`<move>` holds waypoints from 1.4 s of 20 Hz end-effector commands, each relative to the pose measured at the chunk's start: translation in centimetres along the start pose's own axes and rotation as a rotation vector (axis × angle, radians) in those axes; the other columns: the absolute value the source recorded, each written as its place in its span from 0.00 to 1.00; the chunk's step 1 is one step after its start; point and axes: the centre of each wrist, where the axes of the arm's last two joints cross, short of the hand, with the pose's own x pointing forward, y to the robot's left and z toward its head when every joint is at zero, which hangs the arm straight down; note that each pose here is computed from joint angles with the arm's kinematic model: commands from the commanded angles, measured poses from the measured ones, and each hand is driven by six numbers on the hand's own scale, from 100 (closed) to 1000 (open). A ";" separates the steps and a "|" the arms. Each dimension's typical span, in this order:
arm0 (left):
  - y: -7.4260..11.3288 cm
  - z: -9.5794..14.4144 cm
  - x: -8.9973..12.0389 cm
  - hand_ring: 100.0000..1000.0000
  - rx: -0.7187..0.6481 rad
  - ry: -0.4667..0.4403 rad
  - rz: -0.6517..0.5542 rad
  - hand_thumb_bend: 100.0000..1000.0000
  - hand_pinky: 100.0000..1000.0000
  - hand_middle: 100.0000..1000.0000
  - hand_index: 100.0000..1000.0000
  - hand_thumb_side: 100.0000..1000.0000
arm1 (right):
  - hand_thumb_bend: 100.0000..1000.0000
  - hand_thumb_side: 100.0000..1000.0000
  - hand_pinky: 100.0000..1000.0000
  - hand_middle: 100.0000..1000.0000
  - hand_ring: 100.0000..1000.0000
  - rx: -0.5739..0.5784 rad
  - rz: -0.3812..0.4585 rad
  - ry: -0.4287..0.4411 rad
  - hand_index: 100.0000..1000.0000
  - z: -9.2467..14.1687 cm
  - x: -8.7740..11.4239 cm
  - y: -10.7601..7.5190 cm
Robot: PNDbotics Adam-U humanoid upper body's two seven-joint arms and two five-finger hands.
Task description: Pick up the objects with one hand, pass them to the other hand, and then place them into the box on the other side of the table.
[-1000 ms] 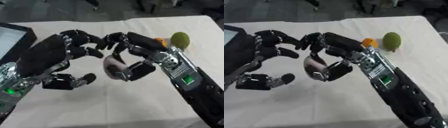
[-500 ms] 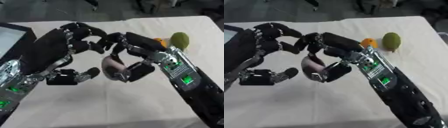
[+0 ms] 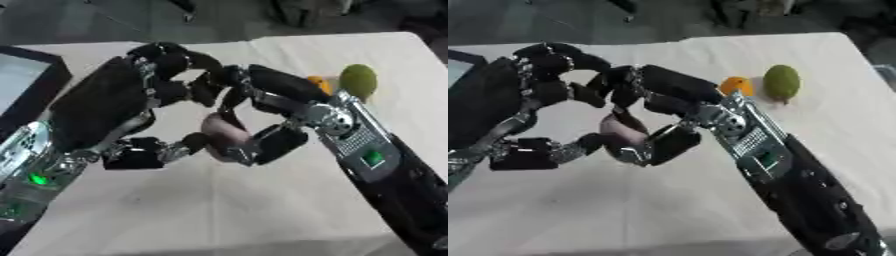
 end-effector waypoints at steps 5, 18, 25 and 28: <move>0.5 -0.5 0.3 0.00 -0.025 -0.033 -0.040 0.38 0.83 0.76 0.61 0.00 | 0.00 0.20 0.65 0.77 0.74 -0.012 0.019 -0.030 0.24 0.0 0.8 -1.0; 0.3 -0.6 0.5 0.00 -0.057 -0.017 -0.061 0.38 0.83 0.76 0.63 0.00 | 0.00 0.20 0.65 0.77 0.74 -0.011 0.013 -0.032 0.24 0.1 0.9 -1.1; 0.3 -0.6 0.5 0.00 -0.055 -0.009 -0.074 0.44 0.83 0.76 0.67 0.00 | 0.00 0.20 0.65 0.77 0.74 -0.012 0.012 -0.036 0.24 0.0 1.0 -1.2; 0.4 -0.6 0.5 0.00 -0.040 0.000 -0.077 0.47 0.83 0.76 0.71 0.00 | 0.00 0.20 0.65 0.77 0.74 -0.013 0.013 -0.037 0.24 0.0 1.0 -1.2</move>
